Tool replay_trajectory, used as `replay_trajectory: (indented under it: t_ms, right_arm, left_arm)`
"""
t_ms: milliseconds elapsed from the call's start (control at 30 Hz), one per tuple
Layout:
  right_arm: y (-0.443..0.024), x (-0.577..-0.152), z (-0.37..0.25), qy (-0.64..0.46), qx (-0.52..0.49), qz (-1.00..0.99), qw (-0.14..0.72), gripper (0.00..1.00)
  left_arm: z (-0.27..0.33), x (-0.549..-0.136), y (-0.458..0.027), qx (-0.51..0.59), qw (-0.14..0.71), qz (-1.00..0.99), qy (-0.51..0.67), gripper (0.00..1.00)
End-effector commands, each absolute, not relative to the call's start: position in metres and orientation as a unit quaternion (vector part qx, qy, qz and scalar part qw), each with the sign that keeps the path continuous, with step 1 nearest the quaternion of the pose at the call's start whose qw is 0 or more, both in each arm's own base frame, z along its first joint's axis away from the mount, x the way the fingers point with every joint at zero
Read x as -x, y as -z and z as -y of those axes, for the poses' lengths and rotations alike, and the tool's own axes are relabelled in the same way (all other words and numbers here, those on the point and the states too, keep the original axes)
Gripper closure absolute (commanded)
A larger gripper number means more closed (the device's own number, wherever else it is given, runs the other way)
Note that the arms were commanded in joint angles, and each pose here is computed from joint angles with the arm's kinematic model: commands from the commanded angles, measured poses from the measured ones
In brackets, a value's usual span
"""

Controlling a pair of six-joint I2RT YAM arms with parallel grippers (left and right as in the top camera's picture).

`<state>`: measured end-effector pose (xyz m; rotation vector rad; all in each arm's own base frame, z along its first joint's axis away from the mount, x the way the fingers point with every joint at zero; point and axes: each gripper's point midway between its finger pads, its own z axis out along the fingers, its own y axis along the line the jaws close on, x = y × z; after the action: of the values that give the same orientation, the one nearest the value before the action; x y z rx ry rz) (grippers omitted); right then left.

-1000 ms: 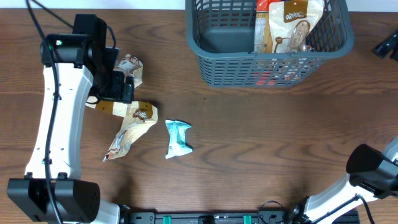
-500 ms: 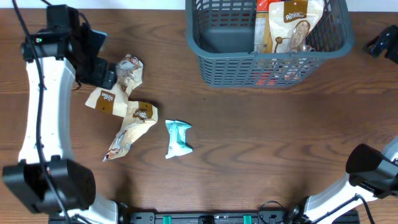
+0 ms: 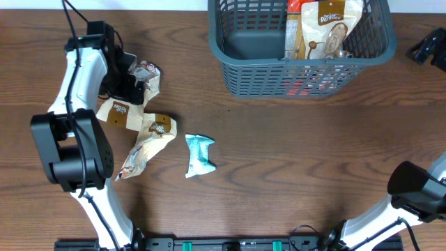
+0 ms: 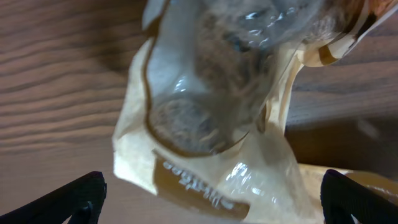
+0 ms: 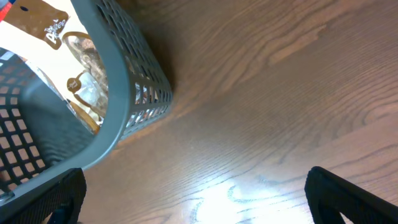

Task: Pack container
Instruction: 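Move the left gripper to the upper beige mushroom package and grasp it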

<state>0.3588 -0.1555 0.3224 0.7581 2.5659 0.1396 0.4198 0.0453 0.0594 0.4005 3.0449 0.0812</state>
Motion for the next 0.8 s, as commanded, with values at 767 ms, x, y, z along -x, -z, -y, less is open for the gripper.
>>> replay_trajectory:
  t_ms: [767]
  right_arm:
    - [-0.322, -0.361, 0.151, -0.057, -0.268, -0.934, 0.229, 0.01]
  left_arm:
    - [-0.025, -0.423, 0.004, -0.136, -0.001, -0.990, 0.030, 0.01]
